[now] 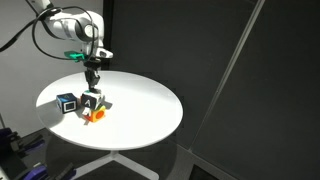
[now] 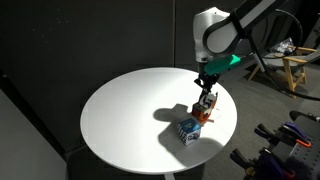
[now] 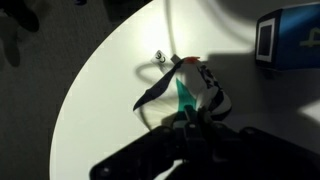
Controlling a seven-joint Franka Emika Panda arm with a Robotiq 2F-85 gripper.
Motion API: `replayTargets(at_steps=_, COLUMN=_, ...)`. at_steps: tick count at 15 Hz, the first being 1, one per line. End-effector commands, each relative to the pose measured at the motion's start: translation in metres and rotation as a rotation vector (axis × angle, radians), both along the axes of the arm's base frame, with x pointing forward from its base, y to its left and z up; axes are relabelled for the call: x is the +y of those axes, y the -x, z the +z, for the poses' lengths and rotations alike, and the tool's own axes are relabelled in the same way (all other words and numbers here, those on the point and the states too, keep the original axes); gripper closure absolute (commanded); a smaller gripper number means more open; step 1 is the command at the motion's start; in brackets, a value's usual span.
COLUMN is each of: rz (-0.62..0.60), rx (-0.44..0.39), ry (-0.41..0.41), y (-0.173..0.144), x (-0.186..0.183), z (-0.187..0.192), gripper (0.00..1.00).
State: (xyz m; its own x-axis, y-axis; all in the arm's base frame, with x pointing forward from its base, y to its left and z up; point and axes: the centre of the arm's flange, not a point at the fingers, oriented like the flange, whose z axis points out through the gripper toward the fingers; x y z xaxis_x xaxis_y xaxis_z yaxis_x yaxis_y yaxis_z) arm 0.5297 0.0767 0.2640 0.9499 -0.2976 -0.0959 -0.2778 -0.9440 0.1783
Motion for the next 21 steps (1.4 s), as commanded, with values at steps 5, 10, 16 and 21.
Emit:
replayTargets(at_steps=5, rz=-0.028, rx=-0.018, ry=0.018, y=-0.017, x=0.005, z=-0.003, gripper=0.97)
replayTargets(at_steps=10, rz=-0.033, rx=-0.019, ry=0.019, y=-0.027, x=0.006, z=-0.007, gripper=0.97)
replayTargets(at_steps=16, rz=-0.015, rx=-0.008, ry=0.020, y=-0.025, x=0.007, z=-0.011, gripper=0.46)
replayTargets(at_steps=21, rz=-0.004, rx=-0.001, ry=0.004, y=-0.020, x=0.007, z=-0.005, gripper=0.07)
